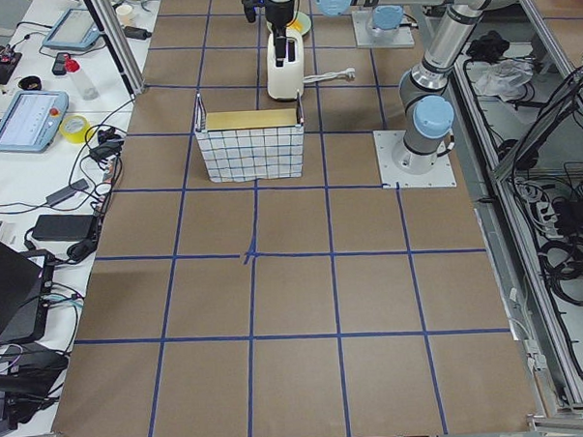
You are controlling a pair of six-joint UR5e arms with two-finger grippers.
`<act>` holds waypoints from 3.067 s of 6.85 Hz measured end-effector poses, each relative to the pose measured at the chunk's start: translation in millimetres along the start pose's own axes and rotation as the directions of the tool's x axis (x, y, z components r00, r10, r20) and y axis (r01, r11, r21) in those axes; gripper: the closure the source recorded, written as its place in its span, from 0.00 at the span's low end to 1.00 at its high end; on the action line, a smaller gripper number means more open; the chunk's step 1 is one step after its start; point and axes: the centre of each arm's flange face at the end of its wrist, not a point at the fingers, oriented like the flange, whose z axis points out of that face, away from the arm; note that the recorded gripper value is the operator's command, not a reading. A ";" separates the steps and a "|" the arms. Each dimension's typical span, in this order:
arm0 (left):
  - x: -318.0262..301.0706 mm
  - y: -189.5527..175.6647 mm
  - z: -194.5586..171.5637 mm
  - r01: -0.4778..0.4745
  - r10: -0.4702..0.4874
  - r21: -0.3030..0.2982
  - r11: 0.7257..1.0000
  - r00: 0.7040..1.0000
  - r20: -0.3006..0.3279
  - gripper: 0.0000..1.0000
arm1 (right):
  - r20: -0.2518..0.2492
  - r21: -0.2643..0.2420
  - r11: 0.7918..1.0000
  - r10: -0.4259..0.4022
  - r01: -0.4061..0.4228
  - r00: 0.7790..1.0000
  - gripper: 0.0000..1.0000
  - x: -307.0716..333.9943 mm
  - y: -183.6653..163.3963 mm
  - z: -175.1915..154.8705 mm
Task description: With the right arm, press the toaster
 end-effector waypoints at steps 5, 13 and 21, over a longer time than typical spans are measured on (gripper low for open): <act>-0.1 0.0 0.0 0.000 0.000 0.000 1.000 1.000 0.000 0.00 | -0.003 0.002 1.000 0.004 -0.004 1.000 1.00 0.4 -0.9 -0.3; -0.1 0.0 0.0 0.000 0.000 0.000 1.000 1.000 0.001 0.00 | -0.275 0.097 0.994 -0.013 0.042 0.961 1.00 -74.6 -33.2 -116.5; 0.0 0.0 0.0 0.000 0.000 0.000 1.000 1.000 0.000 0.00 | -0.578 0.273 0.962 0.142 0.026 0.804 1.00 -233.6 5.2 -177.4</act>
